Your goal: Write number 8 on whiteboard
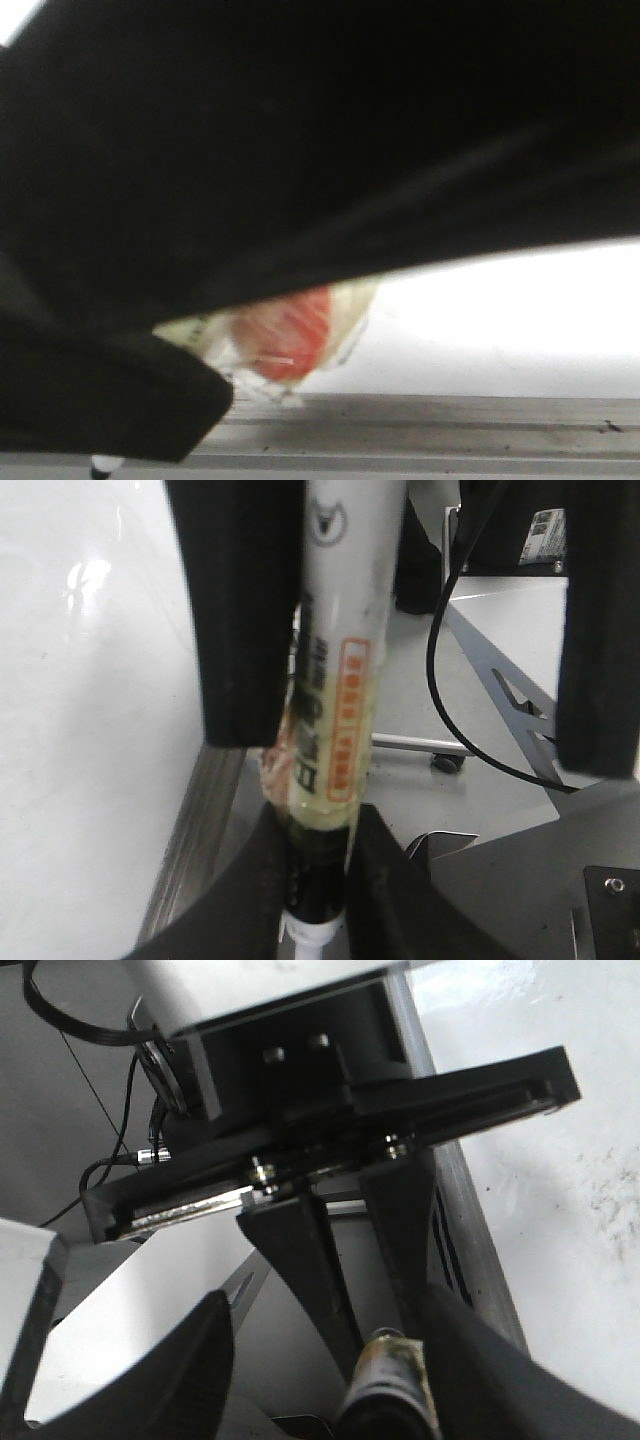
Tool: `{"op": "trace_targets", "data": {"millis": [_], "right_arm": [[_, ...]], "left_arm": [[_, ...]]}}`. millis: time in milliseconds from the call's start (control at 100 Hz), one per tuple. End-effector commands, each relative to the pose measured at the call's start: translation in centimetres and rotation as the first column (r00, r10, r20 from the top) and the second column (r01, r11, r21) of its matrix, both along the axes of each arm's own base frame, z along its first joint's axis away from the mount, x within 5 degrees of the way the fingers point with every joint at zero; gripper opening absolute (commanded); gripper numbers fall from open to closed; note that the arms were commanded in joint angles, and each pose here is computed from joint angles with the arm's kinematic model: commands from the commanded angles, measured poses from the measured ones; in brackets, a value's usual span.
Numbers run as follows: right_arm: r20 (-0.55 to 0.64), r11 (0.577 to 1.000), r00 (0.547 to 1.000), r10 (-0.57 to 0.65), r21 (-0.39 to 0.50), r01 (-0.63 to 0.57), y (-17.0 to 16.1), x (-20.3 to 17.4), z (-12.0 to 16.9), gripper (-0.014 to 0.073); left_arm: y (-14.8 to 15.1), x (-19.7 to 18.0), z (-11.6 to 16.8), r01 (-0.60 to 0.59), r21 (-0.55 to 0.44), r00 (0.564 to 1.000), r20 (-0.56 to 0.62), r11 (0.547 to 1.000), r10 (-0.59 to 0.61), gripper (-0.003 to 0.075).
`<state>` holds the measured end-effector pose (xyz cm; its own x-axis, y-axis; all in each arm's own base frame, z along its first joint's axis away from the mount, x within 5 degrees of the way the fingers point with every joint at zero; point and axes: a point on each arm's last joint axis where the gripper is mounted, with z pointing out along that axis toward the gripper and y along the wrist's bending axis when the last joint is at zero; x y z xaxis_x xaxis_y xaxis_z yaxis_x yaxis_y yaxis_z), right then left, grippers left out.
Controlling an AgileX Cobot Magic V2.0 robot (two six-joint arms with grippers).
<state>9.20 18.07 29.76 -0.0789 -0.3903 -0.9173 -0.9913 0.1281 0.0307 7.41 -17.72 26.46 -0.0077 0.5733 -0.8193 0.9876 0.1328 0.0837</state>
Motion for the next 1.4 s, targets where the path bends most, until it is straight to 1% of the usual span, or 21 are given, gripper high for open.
{"op": "trace_targets", "data": {"millis": [0, 120, 270, 450, 550, 620, 740, 750, 790, 860, 1020, 1150, 1180, 1260, 1390], "right_arm": [[0.006, 0.999, 1.0, 0.0, 0.046, 0.0, 0.0, -0.1, 1.3, 0.0365], [-0.011, 0.999, 1.0, -0.025, 0.04, 0.025, -0.2, 0.2, 1.2, 0.0365], [-0.034, 0.998, 0.998, -0.061, 0.013, 0.061, -0.6, 0.8, 0.9, 0.0365], [-0.038, 0.998, 0.997, -0.067, 0.016, 0.068, -0.7, 1.0, 1.0, 0.0365], [-0.062, 0.996, 0.995, -0.074, 0.036, 0.076, -0.6, 0.9, 1.1, 0.0359], [-0.08, 0.995, 0.994, -0.078, 0.05, 0.082, -0.6, 0.9, 1.2, 0.0318], [-0.104, 0.993, 0.991, -0.083, 0.069, 0.091, -0.5, 0.9, 1.4, 0.02], [-0.106, 0.993, 0.991, -0.084, 0.071, 0.091, -0.5, 0.9, 1.4, 0.0181], [-0.108, 0.993, 0.991, -0.084, 0.073, 0.092, -0.5, 0.9, 1.4, 0.0151], [-0.116, 0.992, 0.99, -0.086, 0.079, 0.095, -0.5, 0.9, 1.4, 0.0111], [-0.119, 0.992, 0.989, -0.086, 0.082, 0.097, -0.5, 0.9, 1.5, 0.0062], [-0.11, 0.992, 0.99, -0.086, 0.081, 0.095, -0.5, 0.9, 1.5, -0.0049], [-0.108, 0.992, 0.99, -0.092, 0.082, 0.101, -0.5, 1.0, 1.5, -0.0059], [-0.094, 0.99, 0.99, -0.103, 0.082, 0.111, -0.5, 1.1, 1.5, -0.0044], [-0.054, 0.989, 0.991, -0.123, 0.082, 0.127, -0.6, 1.4, 1.5, -0.0043]], "left_arm": [[-0.2, 0.2, 1.6, -0.023, -0.072, 0.999, 0.022, 0.997, 0.025, -0.002], [-0.1, 0.1, 1.8, -0.023, -0.08, 0.999, 0.027, 0.997, 0.025, -0.002], [0.3, -0.1, 2.3, -0.022, -0.104, 0.999, 0.04, 0.994, 0.026, -0.002], [0.4, -0.2, 2.5, -0.021, -0.112, 0.999, 0.044, 0.994, 0.026, -0.002], [0.4, -0.2, 2.5, -0.021, -0.112, 0.999, 0.044, 0.994, 0.026, -0.002], [0.4, -0.2, 2.5, -0.021, -0.112, 0.999, 0.044, 0.994, 0.026, -0.002], [0.4, -0.2, 2.5, -0.021, -0.112, 0.999, 0.044, 0.994, 0.026, -0.002], [0.4, -0.2, 2.5, -0.021, -0.112, 0.999, 0.044, 0.994, 0.026, -0.002], [0.4, -0.2, 2.5, -0.021, -0.112, 0.999, 0.044, 0.994, 0.026, -0.002], [0.4, -0.2, 2.5, -0.021, -0.112, 0.999, 0.044, 0.994, 0.026, -0.002], [0.4, -0.2, 2.5, -0.021, -0.112, 0.999, 0.044, 0.994, 0.026, -0.002], [0.4, -0.2, 2.5, -0.021, -0.112, 0.999, 0.044, 0.994, 0.026, -0.002], [0.4, -0.2, 2.5, -0.021, -0.112, 0.999, 0.044, 0.994, 0.026, -0.002], [0.4, -0.2, 2.5, -0.021, -0.112, 0.999, 0.044, 0.994, 0.026, -0.002], [0.4, -0.2, 2.5, -0.021, -0.112, 0.999, 0.044, 0.994, 0.026, -0.002]]}}
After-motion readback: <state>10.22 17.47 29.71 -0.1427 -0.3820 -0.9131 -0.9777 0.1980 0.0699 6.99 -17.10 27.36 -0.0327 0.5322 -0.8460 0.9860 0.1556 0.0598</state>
